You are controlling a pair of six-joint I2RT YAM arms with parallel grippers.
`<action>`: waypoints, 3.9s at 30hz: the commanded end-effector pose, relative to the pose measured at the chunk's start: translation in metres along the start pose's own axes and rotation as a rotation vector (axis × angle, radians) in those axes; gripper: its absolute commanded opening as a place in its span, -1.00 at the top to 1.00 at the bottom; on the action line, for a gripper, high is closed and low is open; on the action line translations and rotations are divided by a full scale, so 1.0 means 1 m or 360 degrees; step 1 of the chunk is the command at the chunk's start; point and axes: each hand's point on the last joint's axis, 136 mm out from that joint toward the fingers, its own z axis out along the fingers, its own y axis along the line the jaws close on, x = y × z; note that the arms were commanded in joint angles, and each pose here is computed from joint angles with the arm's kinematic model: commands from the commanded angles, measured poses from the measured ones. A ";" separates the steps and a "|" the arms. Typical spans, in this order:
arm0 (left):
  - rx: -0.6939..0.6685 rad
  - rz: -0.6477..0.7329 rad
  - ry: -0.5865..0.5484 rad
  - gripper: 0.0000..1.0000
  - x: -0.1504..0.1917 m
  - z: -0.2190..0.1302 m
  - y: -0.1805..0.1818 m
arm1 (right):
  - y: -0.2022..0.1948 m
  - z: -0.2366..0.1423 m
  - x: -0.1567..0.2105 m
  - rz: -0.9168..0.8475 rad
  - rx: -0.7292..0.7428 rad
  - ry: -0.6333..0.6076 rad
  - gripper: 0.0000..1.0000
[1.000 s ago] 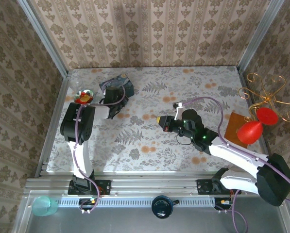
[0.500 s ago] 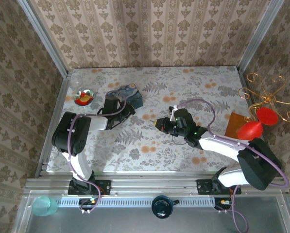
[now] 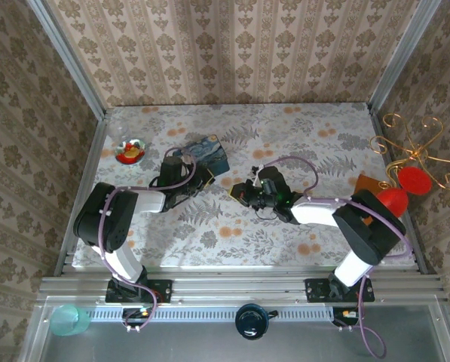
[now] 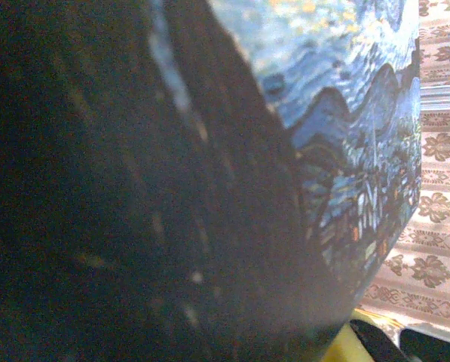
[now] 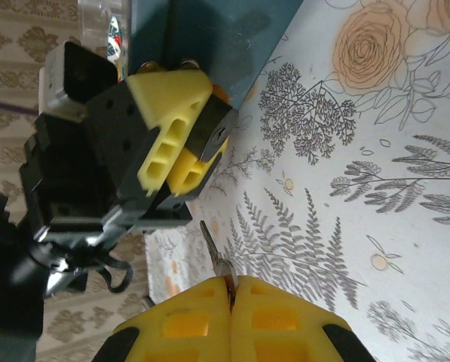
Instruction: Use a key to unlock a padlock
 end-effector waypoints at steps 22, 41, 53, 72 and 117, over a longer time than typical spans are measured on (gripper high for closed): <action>0.0176 -0.0094 0.0080 0.90 0.021 -0.022 -0.026 | 0.017 0.030 -0.016 0.0299 -0.0272 -0.0024 1.00; 0.0237 -0.0083 0.0098 0.89 0.022 -0.024 -0.043 | 0.027 0.032 -0.019 0.0381 -0.0410 -0.0042 1.00; 0.0280 -0.0033 0.0124 0.88 0.024 -0.028 -0.059 | 0.026 0.034 -0.020 0.0506 -0.0412 -0.0005 1.00; 0.0311 -0.0016 0.0175 0.89 0.038 -0.026 -0.070 | 0.018 0.035 -0.026 0.0587 -0.0405 -0.0021 1.00; 0.0278 0.0001 0.0144 0.90 0.037 -0.024 -0.065 | 0.033 0.040 0.015 0.0594 -0.0417 0.0045 1.00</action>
